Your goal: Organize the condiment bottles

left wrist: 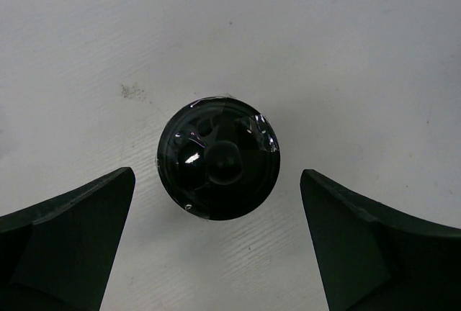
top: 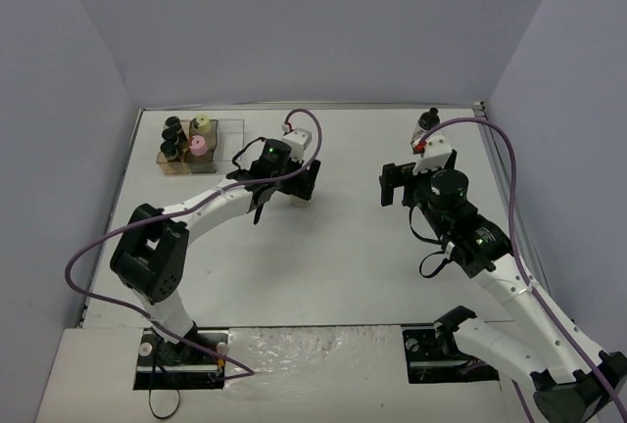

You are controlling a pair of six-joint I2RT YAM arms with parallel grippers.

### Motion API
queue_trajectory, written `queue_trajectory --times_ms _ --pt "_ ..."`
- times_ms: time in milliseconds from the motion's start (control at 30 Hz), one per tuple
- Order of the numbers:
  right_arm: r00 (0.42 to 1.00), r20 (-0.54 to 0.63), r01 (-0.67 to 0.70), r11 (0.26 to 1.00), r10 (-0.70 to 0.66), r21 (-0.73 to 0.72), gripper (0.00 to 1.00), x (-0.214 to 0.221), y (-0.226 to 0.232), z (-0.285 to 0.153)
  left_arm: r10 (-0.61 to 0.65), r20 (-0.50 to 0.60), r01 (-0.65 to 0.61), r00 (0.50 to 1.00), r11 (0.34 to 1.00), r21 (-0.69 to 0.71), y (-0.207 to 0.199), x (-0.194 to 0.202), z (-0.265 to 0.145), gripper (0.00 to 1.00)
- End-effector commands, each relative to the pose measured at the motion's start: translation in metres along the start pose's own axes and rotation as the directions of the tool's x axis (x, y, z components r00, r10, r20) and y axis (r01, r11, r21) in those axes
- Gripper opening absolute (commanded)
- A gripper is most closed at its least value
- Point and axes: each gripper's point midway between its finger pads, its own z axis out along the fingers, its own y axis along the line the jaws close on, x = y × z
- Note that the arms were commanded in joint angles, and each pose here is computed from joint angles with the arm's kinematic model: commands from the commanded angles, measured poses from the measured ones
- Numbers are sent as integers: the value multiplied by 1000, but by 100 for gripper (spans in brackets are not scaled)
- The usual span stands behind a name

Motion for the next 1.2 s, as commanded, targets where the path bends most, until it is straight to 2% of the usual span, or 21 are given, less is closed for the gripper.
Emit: queue_trajectory --times_ms 0,100,233,500,533,767,933,1167 --pt "997 73 -30 999 28 24 100 -19 -5 -3 37 154 -34 987 999 -21 -2 -58 1 93" --pt "996 80 -33 999 31 25 100 -20 -6 -5 34 151 -31 988 999 -17 -3 -61 4 86" --pt "996 86 -35 999 32 31 100 -21 -7 -7 18 139 -17 990 1000 -10 -4 -58 3 65" --pt "996 79 -34 999 31 37 100 -19 -8 -5 4 138 1 990 999 -33 4 -58 -16 18" --pt "996 78 -34 999 31 38 100 -19 -8 -5 3 118 3 993 999 -50 9 -54 -18 15" --pt "996 82 -33 999 30 35 100 -20 -8 -6 -34 221 85 975 971 -224 78 -106 -54 13" --pt "996 80 -31 999 28 38 100 -19 -8 -5 -69 313 184 947 917 -354 143 -139 -76 13" --pt "998 50 -27 999 26 23 100 -12 -3 2 -95 414 287 905 855 -432 210 -177 -78 13"
